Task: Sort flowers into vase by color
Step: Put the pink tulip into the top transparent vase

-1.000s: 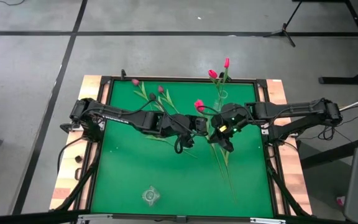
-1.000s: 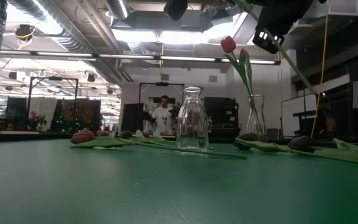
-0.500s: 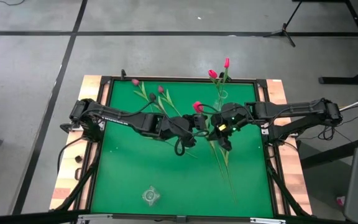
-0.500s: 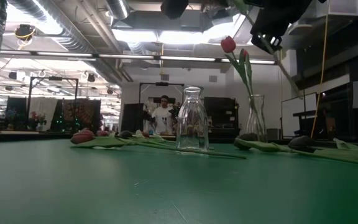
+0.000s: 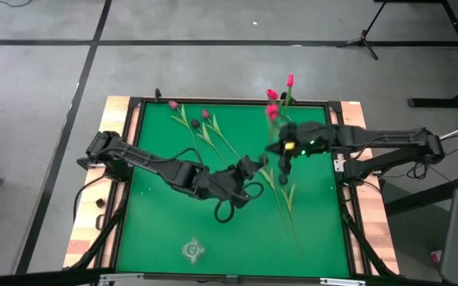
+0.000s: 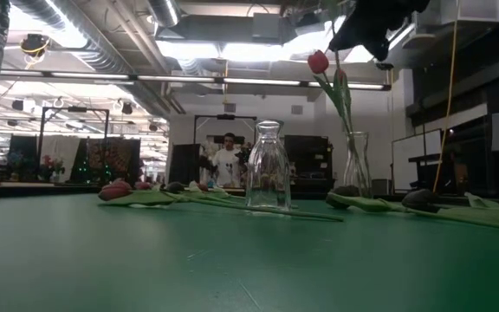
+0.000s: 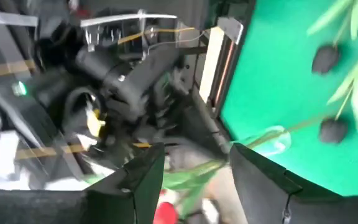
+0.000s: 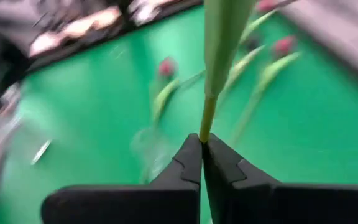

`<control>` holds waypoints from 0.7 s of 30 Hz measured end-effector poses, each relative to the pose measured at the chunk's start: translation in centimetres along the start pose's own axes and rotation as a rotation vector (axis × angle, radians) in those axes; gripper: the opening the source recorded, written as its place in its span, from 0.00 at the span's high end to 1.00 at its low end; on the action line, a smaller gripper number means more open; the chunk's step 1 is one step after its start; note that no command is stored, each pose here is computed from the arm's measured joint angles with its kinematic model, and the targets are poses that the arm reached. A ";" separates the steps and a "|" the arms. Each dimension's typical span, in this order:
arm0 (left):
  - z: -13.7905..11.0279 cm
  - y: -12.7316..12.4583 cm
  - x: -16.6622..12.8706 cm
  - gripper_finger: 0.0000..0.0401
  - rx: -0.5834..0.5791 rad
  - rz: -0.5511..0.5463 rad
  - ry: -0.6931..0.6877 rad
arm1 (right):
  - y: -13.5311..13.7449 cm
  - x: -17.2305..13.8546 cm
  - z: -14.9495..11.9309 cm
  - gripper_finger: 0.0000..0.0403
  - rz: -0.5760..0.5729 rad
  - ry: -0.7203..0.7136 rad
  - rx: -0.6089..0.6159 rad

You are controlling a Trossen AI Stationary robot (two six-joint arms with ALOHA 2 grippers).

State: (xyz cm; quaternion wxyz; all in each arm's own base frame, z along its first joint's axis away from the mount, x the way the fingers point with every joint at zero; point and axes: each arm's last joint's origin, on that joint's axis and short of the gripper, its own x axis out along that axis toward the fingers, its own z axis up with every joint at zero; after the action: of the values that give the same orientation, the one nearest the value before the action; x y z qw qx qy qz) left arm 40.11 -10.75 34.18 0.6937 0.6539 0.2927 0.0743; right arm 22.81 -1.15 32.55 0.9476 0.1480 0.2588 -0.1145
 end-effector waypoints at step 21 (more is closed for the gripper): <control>-12.5 6.9 -8.9 0.67 -1.022 -0.464 -0.431 | -5.8 -7.7 1.3 1.00 -0.573 -0.285 0.014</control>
State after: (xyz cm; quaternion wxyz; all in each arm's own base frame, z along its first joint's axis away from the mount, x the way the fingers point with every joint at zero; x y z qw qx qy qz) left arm 28.45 -3.38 43.80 0.9620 0.1571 0.2077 -0.0820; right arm 15.23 -5.92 36.43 0.9026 0.0583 0.1536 -0.3980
